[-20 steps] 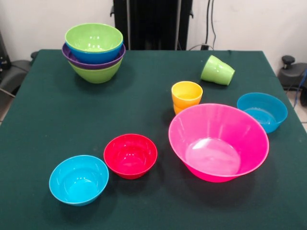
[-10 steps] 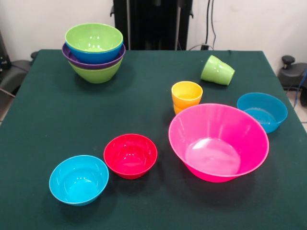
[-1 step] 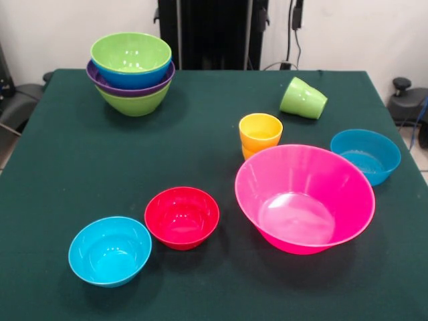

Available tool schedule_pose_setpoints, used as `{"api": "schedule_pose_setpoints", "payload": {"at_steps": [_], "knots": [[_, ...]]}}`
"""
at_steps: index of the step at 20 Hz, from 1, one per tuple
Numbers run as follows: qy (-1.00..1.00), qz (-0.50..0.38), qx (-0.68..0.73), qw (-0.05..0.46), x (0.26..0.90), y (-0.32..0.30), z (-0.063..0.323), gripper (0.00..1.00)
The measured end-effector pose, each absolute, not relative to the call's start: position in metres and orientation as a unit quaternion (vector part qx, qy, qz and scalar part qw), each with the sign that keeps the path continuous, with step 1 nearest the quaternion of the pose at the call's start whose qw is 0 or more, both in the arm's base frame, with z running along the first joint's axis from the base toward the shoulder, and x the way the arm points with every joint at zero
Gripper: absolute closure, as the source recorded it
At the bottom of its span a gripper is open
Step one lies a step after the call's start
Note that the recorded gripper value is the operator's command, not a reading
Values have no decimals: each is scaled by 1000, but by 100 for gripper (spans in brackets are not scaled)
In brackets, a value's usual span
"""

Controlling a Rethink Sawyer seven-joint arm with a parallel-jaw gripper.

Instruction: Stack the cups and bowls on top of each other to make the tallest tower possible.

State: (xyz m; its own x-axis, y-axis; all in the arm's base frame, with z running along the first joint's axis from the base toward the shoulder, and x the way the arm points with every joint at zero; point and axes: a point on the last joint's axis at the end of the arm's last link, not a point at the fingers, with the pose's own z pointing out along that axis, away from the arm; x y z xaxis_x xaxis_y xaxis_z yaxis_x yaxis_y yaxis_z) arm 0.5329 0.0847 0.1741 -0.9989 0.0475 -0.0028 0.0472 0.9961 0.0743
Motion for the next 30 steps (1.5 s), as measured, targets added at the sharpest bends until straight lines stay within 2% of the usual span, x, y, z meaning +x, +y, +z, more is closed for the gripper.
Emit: {"api": "schedule_pose_setpoints", "payload": {"at_steps": [21,25,30], "knots": [[999,32,10,-26,550,117,110,0],[999,23,11,-22,556,118,106,0],[1000,13,14,-6,593,124,97,0]]}}
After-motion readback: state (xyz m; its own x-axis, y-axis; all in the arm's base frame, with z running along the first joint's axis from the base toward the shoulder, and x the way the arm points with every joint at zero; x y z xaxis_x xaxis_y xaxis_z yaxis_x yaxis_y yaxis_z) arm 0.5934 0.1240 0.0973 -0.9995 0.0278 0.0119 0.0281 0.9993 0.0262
